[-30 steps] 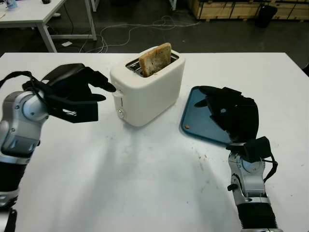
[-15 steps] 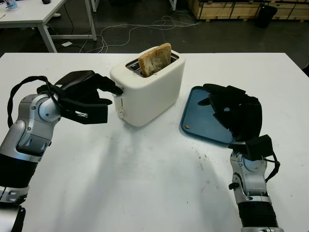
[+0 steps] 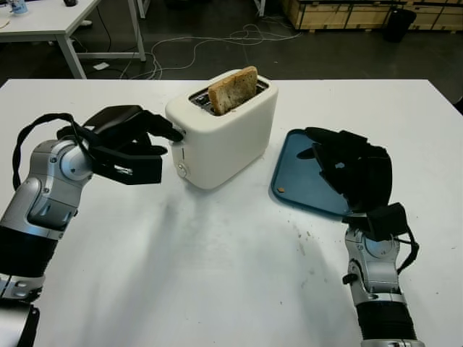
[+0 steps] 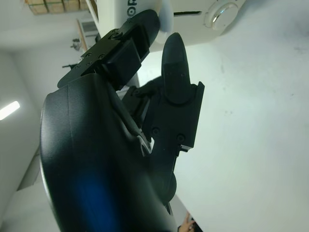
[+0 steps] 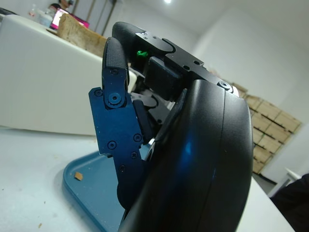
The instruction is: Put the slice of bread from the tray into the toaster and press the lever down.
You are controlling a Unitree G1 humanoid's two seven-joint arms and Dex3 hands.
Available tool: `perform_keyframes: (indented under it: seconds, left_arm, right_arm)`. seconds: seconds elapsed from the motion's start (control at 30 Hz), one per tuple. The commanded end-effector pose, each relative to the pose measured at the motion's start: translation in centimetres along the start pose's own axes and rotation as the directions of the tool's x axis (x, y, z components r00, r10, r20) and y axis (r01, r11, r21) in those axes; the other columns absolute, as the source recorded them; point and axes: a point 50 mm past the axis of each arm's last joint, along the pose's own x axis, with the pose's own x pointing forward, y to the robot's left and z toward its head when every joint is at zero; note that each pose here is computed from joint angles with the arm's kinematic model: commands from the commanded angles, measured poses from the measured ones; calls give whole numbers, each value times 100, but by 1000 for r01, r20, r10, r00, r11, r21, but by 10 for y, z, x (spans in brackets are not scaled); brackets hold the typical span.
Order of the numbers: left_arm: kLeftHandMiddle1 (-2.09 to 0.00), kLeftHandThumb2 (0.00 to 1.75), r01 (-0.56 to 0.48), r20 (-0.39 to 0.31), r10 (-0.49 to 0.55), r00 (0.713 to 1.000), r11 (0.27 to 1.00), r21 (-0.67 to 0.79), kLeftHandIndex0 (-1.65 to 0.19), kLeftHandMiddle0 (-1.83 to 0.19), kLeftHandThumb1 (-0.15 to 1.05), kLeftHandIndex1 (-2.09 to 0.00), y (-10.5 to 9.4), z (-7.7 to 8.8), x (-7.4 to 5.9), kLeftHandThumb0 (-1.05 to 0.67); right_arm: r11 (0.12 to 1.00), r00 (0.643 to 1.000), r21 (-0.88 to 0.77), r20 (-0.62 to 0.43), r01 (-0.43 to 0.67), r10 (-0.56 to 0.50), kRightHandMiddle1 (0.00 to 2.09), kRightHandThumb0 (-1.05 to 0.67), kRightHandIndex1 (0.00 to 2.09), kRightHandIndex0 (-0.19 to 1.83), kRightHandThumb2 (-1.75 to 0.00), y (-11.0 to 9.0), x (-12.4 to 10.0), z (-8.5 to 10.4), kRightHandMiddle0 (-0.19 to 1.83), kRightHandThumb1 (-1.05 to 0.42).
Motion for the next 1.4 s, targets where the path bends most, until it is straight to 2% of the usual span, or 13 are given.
perform_keyframes:
  seconds: [0.0,0.2,0.3,0.43,0.5,0.57,0.8,0.93,1.1,1.23,1.33,1.37]
  left_arm:
    - [-64,45,-5,-14,5,1000,1000,11,-71,-67,92,0,1,1,4,-23]
    - [-64,45,-11,-22,11,1000,1000,14,-70,-77,92,0,1,1,4,-22]
    - [-57,45,-11,-27,11,1000,1000,10,-70,-65,92,0,0,1,4,-22]
    - [-51,46,-1,-26,1,1000,1000,5,-70,-59,92,0,-3,1,5,-22]
    - [-54,45,6,-20,-6,1000,1000,-2,-70,-68,92,0,-5,2,5,-21]
    - [-55,45,19,-21,-19,1000,1000,-8,-70,-73,92,0,-8,3,7,-20]
    - [-47,46,97,-34,-99,995,994,-47,-71,-65,92,0,-32,1,14,-22]
    - [-43,47,174,-46,-180,983,979,-109,-73,-63,92,-2,-56,1,22,-22]
    - [-38,51,263,-62,-282,957,941,-213,-72,-61,92,0,-104,9,35,-24]
    - [-36,52,329,-78,-366,927,897,-295,-79,-65,92,-4,-155,23,41,-26]
    - [-39,53,366,-114,-421,900,872,-325,-83,-73,92,-5,-182,36,43,-27]
    - [-43,53,383,-123,-441,889,863,-329,-91,-81,92,-9,-186,39,44,-27]
  right_arm:
    - [1000,999,6,40,4,-4,3,-44,94,91,-27,-1,1,5,112,-92]
    - [1000,999,11,39,-6,5,2,-43,94,90,-27,-1,1,4,111,-92]
    - [1000,999,6,47,-10,10,2,-43,94,89,-28,-1,1,5,111,-92]
    - [1000,999,10,52,-10,9,2,-44,95,89,-28,-1,0,4,111,-92]
    - [1000,999,18,50,-8,7,2,-44,95,89,-28,-2,0,4,112,-92]
    - [1000,998,16,55,-6,5,2,-44,95,89,-27,-2,0,5,112,-92]
    - [1000,997,14,79,5,-6,1,-42,95,89,-27,-3,-1,8,112,-92]
    - [1000,995,-18,95,19,-18,2,-43,95,90,-27,-5,-2,10,113,-92]
    - [999,994,-18,103,30,-28,1,-42,94,90,-26,-7,-3,13,112,-92]
    - [999,993,-34,117,40,-35,1,-42,95,90,-26,-11,-2,15,113,-92]
    - [998,992,-40,122,41,-36,1,-41,95,89,-27,-12,-2,16,112,-92]
    - [998,992,-43,123,41,-36,1,-41,95,89,-27,-13,-2,16,112,-92]
